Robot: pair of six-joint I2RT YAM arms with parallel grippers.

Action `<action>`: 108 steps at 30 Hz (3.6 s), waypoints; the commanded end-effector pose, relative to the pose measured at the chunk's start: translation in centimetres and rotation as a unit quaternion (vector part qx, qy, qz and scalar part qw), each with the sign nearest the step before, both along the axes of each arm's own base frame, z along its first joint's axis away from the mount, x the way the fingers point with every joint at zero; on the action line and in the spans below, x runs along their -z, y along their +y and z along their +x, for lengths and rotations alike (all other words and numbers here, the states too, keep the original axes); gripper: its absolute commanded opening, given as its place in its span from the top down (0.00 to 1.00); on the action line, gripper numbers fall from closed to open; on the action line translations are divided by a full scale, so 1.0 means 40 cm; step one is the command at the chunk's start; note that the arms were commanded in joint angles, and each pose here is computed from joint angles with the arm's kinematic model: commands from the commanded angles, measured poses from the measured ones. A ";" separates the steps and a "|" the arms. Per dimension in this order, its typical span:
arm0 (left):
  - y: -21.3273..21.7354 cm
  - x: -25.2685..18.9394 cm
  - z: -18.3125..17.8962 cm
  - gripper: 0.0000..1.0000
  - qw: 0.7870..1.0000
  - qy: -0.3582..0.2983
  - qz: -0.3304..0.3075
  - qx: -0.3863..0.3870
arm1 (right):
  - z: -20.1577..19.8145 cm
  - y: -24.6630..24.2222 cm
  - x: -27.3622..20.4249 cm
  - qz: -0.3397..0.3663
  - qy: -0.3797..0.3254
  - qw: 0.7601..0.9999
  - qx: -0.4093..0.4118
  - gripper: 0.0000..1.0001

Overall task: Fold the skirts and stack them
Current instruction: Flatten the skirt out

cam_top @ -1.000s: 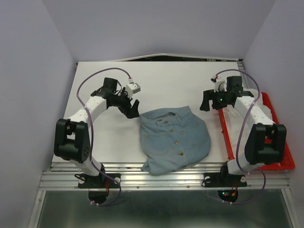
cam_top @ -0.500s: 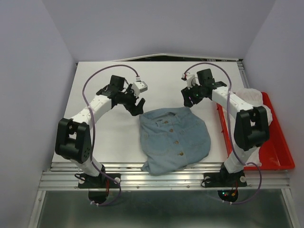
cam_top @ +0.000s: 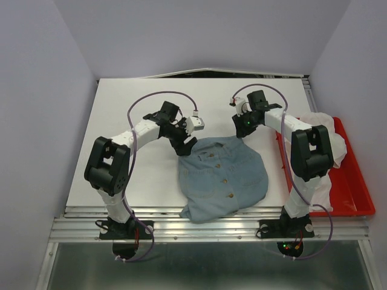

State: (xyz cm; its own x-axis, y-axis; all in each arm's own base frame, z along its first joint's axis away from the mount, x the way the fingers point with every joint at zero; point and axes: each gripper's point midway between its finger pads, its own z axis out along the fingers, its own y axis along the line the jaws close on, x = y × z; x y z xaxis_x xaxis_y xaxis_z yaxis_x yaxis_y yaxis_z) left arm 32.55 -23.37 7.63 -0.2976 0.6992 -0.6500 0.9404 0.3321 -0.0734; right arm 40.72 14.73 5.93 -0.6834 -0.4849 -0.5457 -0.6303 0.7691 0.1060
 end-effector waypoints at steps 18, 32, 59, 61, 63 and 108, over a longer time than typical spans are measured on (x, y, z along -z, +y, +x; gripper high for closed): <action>0.049 0.030 0.008 0.49 0.996 -0.024 0.071 0.049 | 0.007 0.065 -0.175 0.078 -0.039 0.996 -0.028 0.99; 0.094 -0.037 -0.012 1.00 0.997 -0.036 0.046 0.051 | 0.040 -0.051 -0.310 0.133 -0.072 0.988 0.028 0.99; 0.122 -0.022 0.116 0.33 0.991 0.046 -0.076 -0.099 | 0.094 -0.057 -0.197 0.123 -0.035 0.990 0.059 0.99; 0.121 -0.012 0.089 0.26 0.987 0.070 -0.098 -0.109 | 0.116 -0.064 -0.186 0.120 -0.034 0.989 0.082 0.99; 0.115 -0.007 0.067 0.23 0.983 0.086 -0.112 -0.117 | 0.128 -0.064 -0.180 0.122 -0.032 0.988 0.094 0.99; 0.083 0.086 0.124 0.80 0.935 0.119 -0.156 -0.296 | 0.083 -0.032 0.033 0.166 0.066 0.982 0.065 0.60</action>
State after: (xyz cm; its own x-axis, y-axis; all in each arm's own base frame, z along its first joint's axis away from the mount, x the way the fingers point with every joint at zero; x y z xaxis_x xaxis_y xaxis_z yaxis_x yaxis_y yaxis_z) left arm 35.33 -20.76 2.70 -0.7639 0.1770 -0.6206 0.5352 0.7111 -0.4560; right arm 42.99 13.21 3.61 -0.8429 -0.2116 -0.4948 -0.4497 0.7818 0.4318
